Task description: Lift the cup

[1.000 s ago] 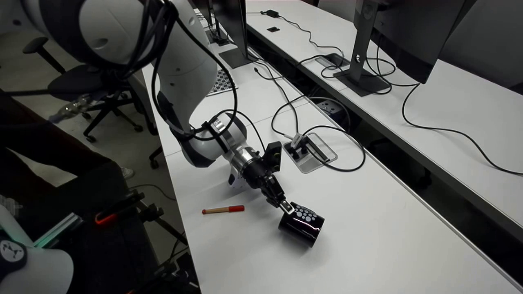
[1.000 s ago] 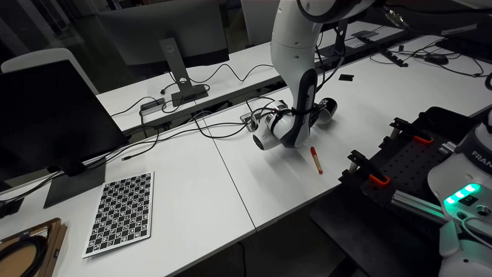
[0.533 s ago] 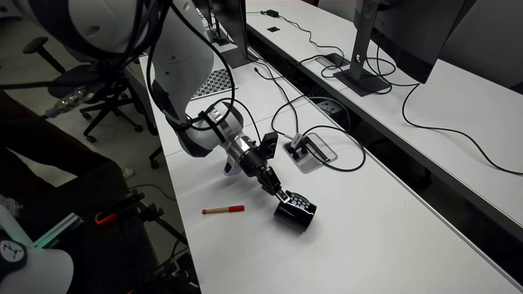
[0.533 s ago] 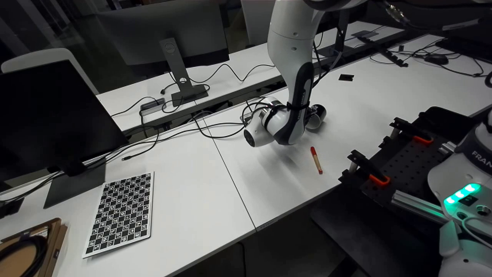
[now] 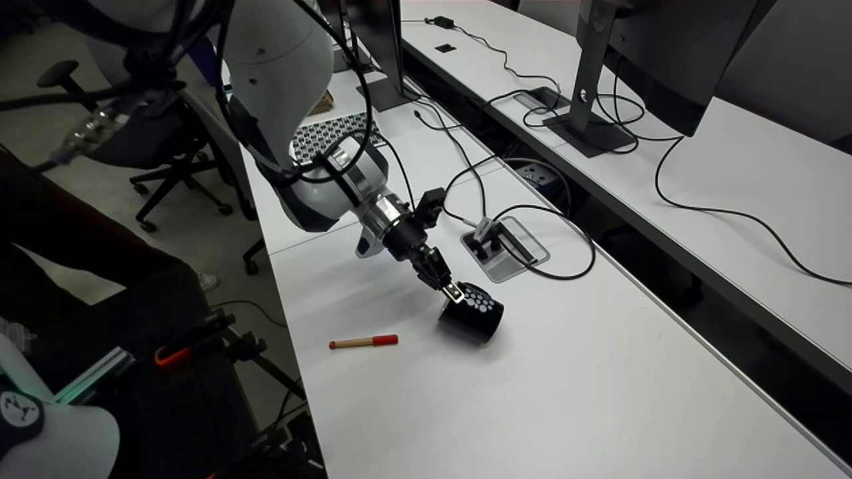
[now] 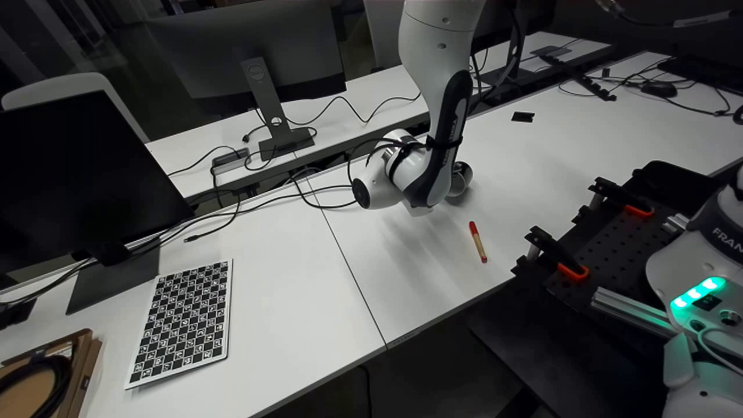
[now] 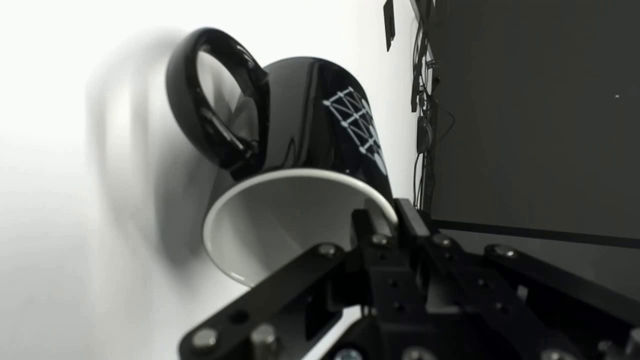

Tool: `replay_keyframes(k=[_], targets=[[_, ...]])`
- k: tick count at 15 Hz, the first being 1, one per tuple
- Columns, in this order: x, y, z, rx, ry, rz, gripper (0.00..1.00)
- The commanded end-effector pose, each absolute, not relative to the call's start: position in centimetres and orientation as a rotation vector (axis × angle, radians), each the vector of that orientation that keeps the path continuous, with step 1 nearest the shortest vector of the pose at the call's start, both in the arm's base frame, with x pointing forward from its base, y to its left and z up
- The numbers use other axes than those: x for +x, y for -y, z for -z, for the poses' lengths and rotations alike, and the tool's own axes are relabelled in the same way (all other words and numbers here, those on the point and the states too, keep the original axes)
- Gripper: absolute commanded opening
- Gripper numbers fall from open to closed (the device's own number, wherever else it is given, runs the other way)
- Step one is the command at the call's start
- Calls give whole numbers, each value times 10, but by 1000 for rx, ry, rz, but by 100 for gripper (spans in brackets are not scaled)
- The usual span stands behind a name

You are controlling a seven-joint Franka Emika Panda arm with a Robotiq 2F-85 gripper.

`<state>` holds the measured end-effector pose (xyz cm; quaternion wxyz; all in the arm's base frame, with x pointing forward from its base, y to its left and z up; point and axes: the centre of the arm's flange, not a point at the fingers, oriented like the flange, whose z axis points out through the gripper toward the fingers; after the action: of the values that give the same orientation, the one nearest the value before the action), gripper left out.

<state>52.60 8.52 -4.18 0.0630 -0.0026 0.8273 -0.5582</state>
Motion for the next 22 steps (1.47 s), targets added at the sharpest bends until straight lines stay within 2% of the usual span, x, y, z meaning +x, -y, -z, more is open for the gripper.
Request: replay_keyframes(k=[1, 9, 12, 13, 18, 19, 22], targets=[[517, -91, 4, -35, -2607, 1513, 2], [516, -109, -35, -10, -2812, 1129, 2], [517, -110, -40, 0, -2829, 1086, 2], [526, -112, -25, 11, -2794, 1127, 8], [524, -113, -27, 9, -2805, 1110, 8], [524, -113, -27, 9, -2805, 1110, 2], [526, -109, -27, -54, -2905, 954, 2]])
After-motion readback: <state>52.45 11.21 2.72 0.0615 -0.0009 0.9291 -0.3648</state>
